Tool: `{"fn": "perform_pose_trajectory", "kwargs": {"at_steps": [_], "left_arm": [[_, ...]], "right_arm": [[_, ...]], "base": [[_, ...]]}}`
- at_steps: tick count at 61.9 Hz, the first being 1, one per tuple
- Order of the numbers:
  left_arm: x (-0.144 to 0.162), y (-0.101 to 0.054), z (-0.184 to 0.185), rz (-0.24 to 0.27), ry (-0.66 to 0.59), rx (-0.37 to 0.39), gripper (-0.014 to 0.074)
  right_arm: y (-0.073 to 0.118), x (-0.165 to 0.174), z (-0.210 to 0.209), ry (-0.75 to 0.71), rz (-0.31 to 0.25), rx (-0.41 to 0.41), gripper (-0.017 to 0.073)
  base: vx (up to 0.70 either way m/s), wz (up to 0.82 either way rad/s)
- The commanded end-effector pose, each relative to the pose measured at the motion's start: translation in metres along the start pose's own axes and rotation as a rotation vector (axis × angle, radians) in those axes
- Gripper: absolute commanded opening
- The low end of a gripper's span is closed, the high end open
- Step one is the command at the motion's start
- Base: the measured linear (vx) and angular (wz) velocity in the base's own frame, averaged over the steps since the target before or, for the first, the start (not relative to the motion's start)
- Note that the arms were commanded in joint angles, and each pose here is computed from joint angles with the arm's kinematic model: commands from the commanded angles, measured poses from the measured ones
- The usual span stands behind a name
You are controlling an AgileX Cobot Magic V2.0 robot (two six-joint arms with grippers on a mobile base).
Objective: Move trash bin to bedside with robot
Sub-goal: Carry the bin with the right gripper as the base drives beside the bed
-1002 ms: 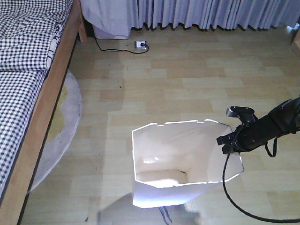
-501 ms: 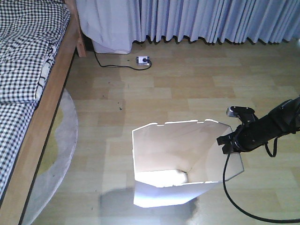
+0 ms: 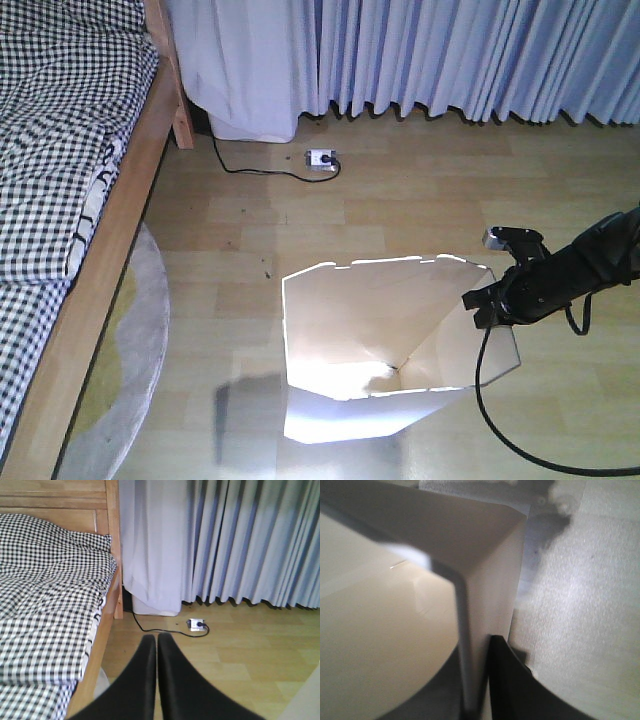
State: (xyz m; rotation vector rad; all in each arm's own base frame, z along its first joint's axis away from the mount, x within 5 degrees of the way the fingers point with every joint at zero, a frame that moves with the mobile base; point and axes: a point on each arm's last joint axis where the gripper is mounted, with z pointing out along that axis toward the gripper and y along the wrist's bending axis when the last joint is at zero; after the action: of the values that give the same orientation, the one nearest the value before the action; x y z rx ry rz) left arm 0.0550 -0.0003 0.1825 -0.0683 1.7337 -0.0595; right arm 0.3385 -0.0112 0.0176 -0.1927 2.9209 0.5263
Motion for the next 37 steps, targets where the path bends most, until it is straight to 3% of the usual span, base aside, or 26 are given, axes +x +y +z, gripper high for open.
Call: {"fn": "perform_pose_trajectory", "kwargs": {"at_steps": [1, 37], "left_arm": [[0.0028, 0.0002, 0.0015, -0.012, -0.050, 0.006, -0.0006], [0.0028, 0.0002, 0.0015, -0.012, -0.050, 0.006, -0.0006]], "right_arm": [[0.0175, -0.0149, -0.0265, -0.060, 0.036, -0.112, -0.0006], [0.0175, -0.0149, -0.0265, -0.060, 0.036, -0.112, -0.0006]], "base": [[0.36, 0.07], [0.34, 0.04]]}}
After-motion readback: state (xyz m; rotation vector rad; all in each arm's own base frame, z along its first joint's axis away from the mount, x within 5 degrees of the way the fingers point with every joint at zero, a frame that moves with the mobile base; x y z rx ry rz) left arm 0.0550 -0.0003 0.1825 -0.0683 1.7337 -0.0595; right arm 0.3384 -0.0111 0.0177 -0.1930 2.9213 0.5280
